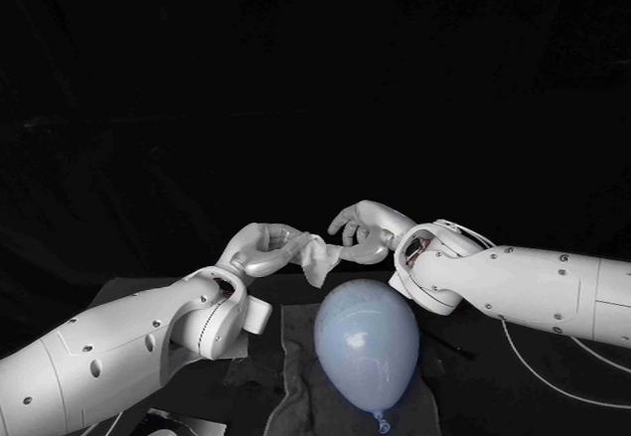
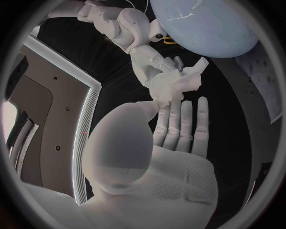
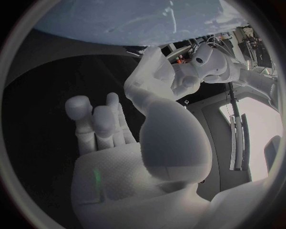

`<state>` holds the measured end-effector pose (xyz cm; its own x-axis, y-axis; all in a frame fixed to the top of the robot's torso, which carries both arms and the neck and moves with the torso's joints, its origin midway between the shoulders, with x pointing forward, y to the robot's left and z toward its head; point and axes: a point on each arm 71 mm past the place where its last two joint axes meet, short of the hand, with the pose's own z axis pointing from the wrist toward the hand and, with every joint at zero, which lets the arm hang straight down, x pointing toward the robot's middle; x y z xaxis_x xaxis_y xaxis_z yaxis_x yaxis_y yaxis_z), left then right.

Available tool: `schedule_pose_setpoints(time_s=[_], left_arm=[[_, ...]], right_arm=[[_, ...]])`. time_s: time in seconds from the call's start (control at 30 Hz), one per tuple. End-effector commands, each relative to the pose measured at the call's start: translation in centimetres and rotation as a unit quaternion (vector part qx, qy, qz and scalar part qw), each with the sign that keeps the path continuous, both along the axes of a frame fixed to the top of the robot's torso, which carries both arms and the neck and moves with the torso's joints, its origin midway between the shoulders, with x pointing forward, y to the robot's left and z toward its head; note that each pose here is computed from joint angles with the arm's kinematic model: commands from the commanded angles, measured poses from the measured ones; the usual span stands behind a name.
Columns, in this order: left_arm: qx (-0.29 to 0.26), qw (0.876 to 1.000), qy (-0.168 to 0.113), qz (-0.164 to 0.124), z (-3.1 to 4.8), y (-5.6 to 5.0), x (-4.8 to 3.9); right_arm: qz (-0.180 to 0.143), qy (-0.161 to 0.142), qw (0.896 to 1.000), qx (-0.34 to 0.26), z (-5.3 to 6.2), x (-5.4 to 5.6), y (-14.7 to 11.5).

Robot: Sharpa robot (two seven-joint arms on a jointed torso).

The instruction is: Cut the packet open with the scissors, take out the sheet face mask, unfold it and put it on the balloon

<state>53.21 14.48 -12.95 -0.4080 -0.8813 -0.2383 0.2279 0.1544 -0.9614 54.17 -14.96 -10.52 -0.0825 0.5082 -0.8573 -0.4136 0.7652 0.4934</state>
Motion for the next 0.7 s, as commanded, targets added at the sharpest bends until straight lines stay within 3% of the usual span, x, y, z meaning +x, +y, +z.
schedule_pose_setpoints(time_s=[0.03,0.3,0.57,0.7], left_arm=[[-0.029,0.998,0.052,-0.011,-0.01,0.0,0.15],[-0.044,0.996,0.074,0.007,0.07,0.5,0.56],[-0.038,0.996,0.083,0.022,0.17,0.9,0.97],[-0.033,0.995,0.084,0.029,0.18,0.9,1.15]], right_arm=[[0.04,0.001,0.996,-0.078,-0.5,-0.3,0.3],[0.034,0.006,0.995,-0.092,-0.7,-0.1,-0.6],[0.007,0.003,0.999,-0.041,-0.2,0.5,-1.9],[0.004,0.016,1.0,-0.018,0.0,0.8,-2.5]])
